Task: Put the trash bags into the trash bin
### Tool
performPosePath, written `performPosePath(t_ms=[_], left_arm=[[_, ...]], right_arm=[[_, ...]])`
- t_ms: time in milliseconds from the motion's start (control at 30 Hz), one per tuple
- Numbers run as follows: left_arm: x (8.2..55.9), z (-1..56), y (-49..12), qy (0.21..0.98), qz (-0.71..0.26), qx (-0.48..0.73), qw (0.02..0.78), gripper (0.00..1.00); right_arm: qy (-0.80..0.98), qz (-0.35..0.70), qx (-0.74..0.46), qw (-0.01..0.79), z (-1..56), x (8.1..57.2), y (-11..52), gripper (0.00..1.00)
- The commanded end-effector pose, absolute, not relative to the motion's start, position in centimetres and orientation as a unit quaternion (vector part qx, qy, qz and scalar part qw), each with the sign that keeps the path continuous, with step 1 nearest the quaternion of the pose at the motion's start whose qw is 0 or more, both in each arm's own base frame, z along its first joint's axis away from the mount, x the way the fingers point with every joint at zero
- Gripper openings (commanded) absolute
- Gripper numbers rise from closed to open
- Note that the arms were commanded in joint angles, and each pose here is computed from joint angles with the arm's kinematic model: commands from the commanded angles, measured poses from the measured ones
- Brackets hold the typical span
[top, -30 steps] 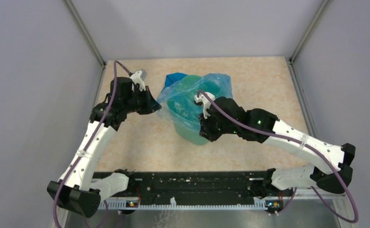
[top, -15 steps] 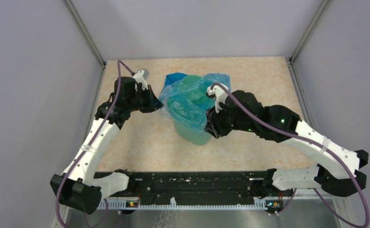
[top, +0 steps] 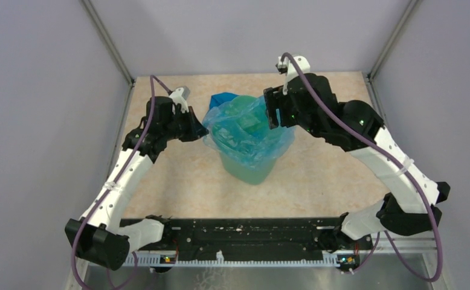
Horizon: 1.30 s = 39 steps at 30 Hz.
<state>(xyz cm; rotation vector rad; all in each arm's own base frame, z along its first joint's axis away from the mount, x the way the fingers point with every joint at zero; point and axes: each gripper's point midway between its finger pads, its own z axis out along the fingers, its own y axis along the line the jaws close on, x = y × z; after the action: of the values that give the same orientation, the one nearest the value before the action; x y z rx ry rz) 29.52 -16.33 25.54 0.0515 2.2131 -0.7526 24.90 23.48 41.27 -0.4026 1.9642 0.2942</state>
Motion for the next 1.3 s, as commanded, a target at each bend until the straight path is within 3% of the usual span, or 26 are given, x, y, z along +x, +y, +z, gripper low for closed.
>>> performPosePath(t_ms=[0,333,633,800,1000,1067,1133,1267], left_arm=[[30.1,26.2,-16.5,0.861,-0.304,0.025,0.408,0.00],[30.3,26.2,-16.6,0.861,-0.303,0.028,0.407,0.00],[30.3,26.1,-16.6,0.862,-0.302,0.028,0.407,0.00],[30.2,26.1,-16.5,0.862,-0.301,0.028,0.406,0.00],[30.3,26.0,-16.5,0.862,-0.301,0.028,0.406,0.00],[30.3,26.0,-16.5,0.863,-0.300,0.027,0.406,0.00],[30.2,26.0,-16.4,0.863,-0.299,0.027,0.407,0.00],[30.3,25.8,-16.3,0.864,-0.295,0.025,0.406,0.00]], right_arm=[[0.840,0.089,-0.145,0.515,40.0,24.5,21.3,0.69],[0.862,0.072,-0.120,0.487,36.0,22.9,18.9,0.69],[0.858,0.075,-0.103,0.497,35.5,22.2,17.4,0.79],[0.858,0.118,-0.080,0.493,33.9,21.6,18.1,0.84],[0.825,0.199,-0.039,0.528,34.3,22.2,20.1,0.82],[0.815,0.215,-0.031,0.537,34.7,22.5,20.7,0.78],[0.811,0.219,-0.026,0.542,35.0,22.8,20.9,0.64],[0.829,0.176,-0.019,0.531,33.5,23.0,19.9,0.15]])
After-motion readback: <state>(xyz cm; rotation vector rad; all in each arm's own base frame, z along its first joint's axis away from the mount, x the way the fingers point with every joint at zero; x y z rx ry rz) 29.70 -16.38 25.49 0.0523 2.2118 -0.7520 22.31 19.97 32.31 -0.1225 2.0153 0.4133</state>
